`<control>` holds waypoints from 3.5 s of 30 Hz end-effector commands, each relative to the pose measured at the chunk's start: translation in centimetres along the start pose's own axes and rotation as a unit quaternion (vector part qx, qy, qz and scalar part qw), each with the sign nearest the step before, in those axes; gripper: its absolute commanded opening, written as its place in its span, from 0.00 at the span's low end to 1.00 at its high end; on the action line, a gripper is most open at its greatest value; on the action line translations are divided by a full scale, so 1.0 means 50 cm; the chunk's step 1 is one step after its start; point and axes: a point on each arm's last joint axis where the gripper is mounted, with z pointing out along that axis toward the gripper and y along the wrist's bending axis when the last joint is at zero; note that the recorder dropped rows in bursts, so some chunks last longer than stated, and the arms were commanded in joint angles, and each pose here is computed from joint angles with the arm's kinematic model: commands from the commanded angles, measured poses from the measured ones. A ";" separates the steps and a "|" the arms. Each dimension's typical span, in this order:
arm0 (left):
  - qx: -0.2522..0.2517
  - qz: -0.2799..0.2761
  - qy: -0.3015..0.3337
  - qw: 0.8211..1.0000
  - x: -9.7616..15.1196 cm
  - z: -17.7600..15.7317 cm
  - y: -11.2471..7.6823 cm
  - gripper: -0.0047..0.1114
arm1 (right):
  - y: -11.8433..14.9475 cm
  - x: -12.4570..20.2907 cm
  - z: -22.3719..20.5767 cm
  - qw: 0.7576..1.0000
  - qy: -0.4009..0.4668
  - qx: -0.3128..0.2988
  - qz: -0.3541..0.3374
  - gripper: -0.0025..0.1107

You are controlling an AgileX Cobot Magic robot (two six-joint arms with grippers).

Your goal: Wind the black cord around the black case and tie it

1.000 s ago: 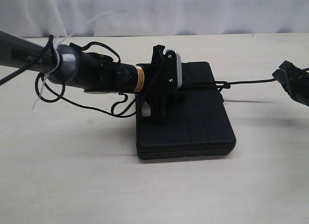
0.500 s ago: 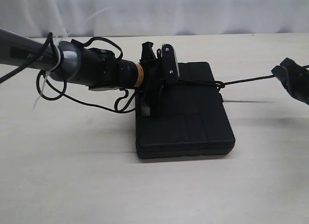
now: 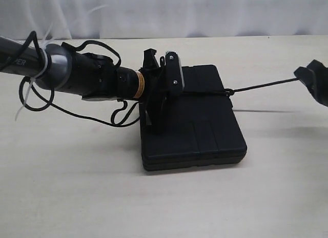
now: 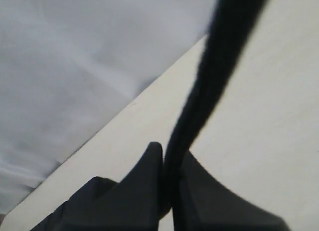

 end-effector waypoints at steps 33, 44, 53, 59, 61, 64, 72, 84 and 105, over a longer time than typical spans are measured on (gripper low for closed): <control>-0.006 -0.031 0.014 0.999 0.010 -0.010 0.005 0.59 | 0.052 -0.073 -0.085 0.989 0.048 0.116 -0.084 0.38; -0.122 -0.159 0.012 0.980 -0.072 -0.180 0.114 0.41 | 0.165 0.035 -0.057 0.945 0.227 -0.019 -0.232 0.06; -0.155 -0.235 0.065 0.957 -0.011 -0.198 0.147 0.04 | 0.195 0.150 0.021 0.884 0.288 0.131 -0.345 0.06; -0.199 -0.394 0.113 0.890 0.162 -0.207 0.201 0.04 | 0.161 0.191 0.123 0.887 0.333 0.096 -0.306 0.06; -0.198 -0.407 0.119 0.883 0.198 -0.195 0.201 0.04 | 0.173 0.205 0.134 0.890 0.352 0.046 -0.286 0.06; -0.189 -0.410 0.117 0.885 0.210 -0.177 0.193 0.04 | 0.186 0.223 0.142 0.886 0.365 0.019 -0.284 0.06; -0.190 -0.423 0.115 0.878 0.210 -0.175 0.191 0.04 | 0.241 0.272 0.140 0.873 0.377 -0.002 -0.310 0.06; -0.191 -0.419 0.114 0.880 0.171 -0.188 0.191 0.04 | 0.291 0.221 0.074 0.877 0.332 0.017 -0.347 0.06; -0.128 -0.433 0.041 0.891 0.060 -0.310 0.019 0.04 | 0.389 0.293 -0.082 0.864 0.338 -0.040 -0.370 0.06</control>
